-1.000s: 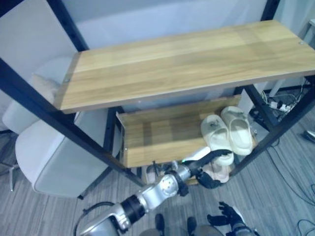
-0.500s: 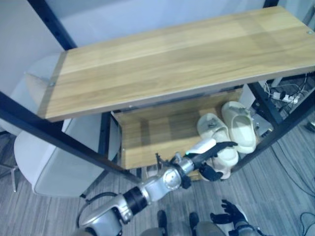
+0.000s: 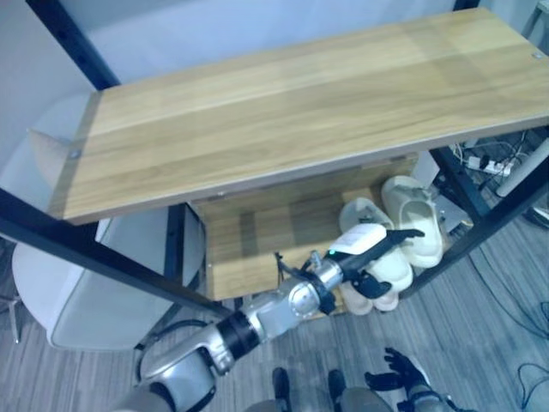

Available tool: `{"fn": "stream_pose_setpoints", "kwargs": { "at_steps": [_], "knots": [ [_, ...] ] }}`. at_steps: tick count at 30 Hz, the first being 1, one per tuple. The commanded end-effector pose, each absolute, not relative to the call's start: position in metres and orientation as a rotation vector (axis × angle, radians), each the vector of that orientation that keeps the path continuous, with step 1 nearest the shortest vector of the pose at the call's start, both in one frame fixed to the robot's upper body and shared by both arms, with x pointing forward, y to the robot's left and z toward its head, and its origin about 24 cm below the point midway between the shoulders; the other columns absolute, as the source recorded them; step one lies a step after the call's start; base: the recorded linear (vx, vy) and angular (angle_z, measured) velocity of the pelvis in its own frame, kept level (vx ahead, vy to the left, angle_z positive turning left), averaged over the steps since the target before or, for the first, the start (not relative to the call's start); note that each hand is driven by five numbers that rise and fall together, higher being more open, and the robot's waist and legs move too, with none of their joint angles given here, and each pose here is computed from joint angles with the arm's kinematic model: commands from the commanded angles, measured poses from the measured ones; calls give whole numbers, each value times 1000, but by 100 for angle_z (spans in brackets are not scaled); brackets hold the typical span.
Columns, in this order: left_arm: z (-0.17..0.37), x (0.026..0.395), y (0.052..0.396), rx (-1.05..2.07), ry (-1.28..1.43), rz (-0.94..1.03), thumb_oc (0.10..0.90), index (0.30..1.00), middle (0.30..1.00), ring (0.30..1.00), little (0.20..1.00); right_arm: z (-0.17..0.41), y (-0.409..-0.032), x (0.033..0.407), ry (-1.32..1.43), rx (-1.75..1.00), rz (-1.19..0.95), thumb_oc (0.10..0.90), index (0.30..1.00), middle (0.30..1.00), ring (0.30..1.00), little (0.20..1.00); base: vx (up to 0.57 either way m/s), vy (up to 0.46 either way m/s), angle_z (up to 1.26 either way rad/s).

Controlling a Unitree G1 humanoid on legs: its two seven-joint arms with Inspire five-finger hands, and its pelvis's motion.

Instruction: Arrange the slippers neatly on the shoe rack.

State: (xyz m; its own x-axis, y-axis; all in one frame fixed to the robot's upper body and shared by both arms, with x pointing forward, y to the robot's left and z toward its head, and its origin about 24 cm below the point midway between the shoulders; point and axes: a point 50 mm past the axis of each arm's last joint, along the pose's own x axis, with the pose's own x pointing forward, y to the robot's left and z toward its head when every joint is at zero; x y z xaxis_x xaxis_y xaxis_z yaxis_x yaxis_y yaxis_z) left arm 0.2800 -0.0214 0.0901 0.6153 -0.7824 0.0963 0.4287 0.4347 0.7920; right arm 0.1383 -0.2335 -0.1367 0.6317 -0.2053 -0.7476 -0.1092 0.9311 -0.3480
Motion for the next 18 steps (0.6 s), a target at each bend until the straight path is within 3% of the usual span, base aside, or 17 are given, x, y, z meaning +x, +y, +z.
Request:
{"fn": "stream_pose_setpoints", "kwargs": {
  "at_steps": [1,18],
  "knots": [
    [154,284,-62,728,-790,-749,800,900,900,900,900,-133,-235,142,849,-380,-64,800,900,900,900,900,-43,27,0],
    [201,295,-66,845,-985,-654,800,900,900,900,900,-124,-244,156,796,-374,-121,800,900,900,900,900,-4,39,-5]
  ]
}}
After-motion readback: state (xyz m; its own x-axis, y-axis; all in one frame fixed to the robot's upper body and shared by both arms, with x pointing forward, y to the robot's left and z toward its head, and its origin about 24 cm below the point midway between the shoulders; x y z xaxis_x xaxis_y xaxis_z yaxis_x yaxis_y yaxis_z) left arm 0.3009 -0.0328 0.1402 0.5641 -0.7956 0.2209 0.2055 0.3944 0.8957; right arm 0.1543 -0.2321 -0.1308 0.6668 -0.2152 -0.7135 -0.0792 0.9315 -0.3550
